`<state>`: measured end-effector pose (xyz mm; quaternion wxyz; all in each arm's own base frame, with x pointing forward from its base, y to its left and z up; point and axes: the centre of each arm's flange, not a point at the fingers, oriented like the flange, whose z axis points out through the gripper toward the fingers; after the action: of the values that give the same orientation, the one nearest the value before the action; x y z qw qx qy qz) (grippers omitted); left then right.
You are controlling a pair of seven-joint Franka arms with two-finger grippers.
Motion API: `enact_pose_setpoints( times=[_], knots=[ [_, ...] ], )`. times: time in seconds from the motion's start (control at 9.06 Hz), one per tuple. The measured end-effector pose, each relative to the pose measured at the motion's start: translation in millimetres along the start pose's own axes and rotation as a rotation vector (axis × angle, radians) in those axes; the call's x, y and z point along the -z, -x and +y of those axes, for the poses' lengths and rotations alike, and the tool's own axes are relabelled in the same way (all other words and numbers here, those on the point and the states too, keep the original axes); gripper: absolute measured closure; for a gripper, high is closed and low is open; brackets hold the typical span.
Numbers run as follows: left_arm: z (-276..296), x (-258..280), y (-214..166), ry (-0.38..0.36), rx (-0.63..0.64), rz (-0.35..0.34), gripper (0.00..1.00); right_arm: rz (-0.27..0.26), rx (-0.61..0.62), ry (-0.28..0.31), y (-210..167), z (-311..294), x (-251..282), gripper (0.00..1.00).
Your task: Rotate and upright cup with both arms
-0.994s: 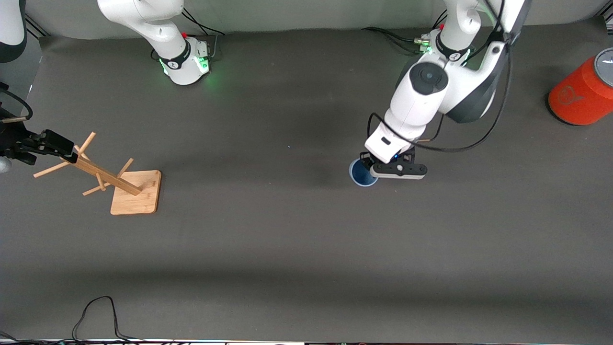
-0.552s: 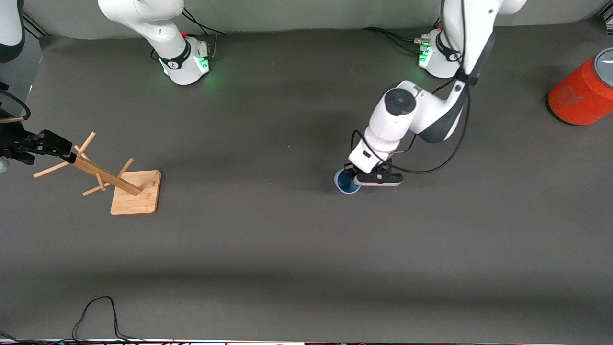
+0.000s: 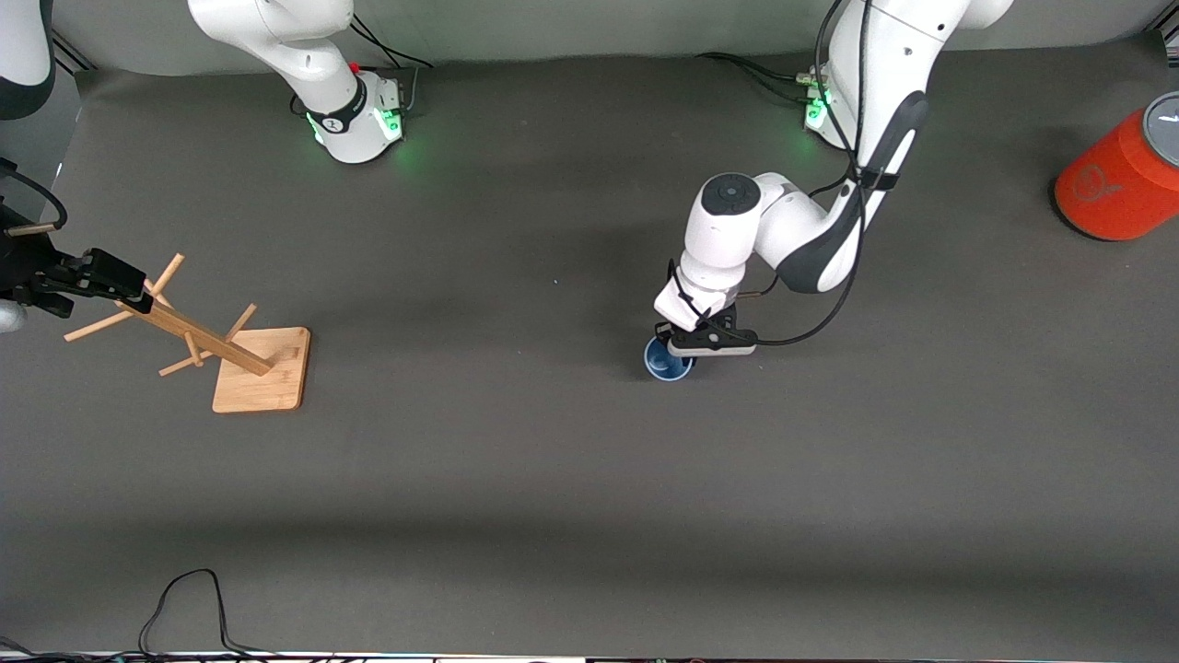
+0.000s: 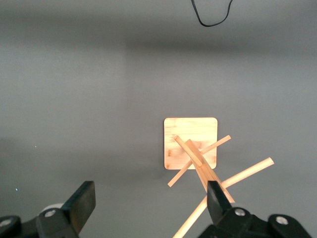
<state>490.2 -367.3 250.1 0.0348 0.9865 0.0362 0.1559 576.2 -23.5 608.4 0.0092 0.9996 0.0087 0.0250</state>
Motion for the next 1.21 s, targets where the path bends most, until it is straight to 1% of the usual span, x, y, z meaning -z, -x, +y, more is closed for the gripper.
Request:
enact_pose_setpoints(
  times=[0.11,0.22,0.44,0.66,0.77,0.99,1.1,1.21],
  knots=[
    [0,0,0,-0.002,0.005,0.003,0.91,0.0,0.0,0.0,0,0,0,0.0],
    [-3,-1,-2,-0.006,0.01,0.004,0.76,0.0,0.0,0.0,0,0,0,0.0],
    [-5,2,-10,-0.012,0.02,0.013,0.41,-0.004,0.001,0.0,-1,0,-3,0.0],
    [-3,23,-38,-0.082,0.058,0.017,0.03,-0.005,0.001,0.0,-2,0,-3,0.0],
    [4,43,-54,-0.098,0.077,-0.004,0.0,-0.002,0.001,0.0,-2,-1,-2,0.0],
    [10,108,-95,-0.11,0.046,-0.148,0.0,-0.003,0.001,0.001,-3,-1,-3,0.0],
    [-6,145,-124,-0.116,0.018,-0.206,0.0,-0.006,0.001,0.001,-4,-1,-4,0.0],
    [-35,176,-152,-0.111,-0.01,-0.258,0.0,-0.008,0.001,0.0,-4,-1,-5,0.0]
  ],
)
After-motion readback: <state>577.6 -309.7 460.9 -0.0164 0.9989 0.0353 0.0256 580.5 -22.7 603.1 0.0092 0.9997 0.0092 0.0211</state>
